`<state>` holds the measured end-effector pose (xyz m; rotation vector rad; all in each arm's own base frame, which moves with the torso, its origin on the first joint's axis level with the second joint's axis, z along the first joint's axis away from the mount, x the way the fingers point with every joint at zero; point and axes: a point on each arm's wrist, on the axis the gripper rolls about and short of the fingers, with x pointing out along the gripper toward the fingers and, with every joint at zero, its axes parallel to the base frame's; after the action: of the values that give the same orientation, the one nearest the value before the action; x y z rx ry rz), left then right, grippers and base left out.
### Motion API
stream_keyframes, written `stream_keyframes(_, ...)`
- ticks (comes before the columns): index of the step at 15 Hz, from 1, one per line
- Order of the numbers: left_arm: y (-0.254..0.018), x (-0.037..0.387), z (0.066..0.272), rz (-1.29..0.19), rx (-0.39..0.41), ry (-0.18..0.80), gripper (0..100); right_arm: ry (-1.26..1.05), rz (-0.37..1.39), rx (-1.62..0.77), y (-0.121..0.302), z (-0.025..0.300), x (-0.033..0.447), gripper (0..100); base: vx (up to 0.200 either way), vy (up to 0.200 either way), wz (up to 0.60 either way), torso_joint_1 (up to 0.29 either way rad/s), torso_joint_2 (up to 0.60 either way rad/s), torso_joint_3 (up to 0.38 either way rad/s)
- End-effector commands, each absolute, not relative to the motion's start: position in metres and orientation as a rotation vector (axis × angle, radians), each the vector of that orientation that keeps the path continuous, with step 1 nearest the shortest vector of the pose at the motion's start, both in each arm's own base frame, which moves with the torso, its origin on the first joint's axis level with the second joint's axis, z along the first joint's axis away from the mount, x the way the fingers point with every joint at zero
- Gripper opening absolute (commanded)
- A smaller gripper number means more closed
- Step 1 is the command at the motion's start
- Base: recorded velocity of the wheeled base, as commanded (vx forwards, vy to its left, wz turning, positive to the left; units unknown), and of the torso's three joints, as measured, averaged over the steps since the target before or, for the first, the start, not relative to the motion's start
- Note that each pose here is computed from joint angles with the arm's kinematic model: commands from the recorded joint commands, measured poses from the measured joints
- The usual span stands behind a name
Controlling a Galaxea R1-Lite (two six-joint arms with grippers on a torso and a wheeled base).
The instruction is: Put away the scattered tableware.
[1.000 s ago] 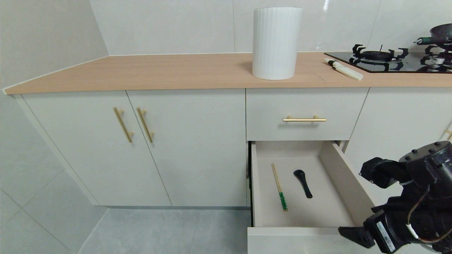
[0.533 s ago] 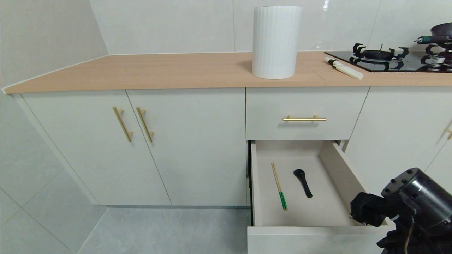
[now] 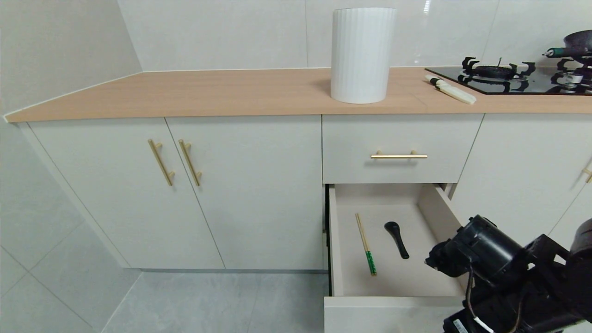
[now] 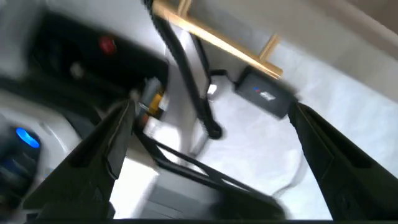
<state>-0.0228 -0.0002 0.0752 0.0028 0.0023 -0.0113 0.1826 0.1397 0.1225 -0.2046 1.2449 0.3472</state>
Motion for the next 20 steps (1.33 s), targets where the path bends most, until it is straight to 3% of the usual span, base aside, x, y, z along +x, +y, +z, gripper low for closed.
stream_keyframes(1, 0.000, -0.023, 0.075, -0.011, 0.003, 0.002, 100, 1.263, 0.300, -0.175, 0.148, 0.117, 0.199, 100, 0.000, 0.000, 0.00, 0.000, 0.00, 0.000)
stream_keyframes(13, 0.000, -0.023, 0.075, -0.011, 0.003, 0.003, 100, 1.110, -0.021, -0.119, 0.153, 0.095, 0.240, 100, 0.000, 0.000, 0.00, 0.000, 0.00, 0.000)
stream_keyframes(20, 0.000, -0.023, 0.075, -0.012, 0.003, 0.003, 100, 0.965, -0.076, -0.034, 0.147, 0.086, 0.262, 100, 0.000, 0.000, 0.00, 0.000, 0.00, 0.000)
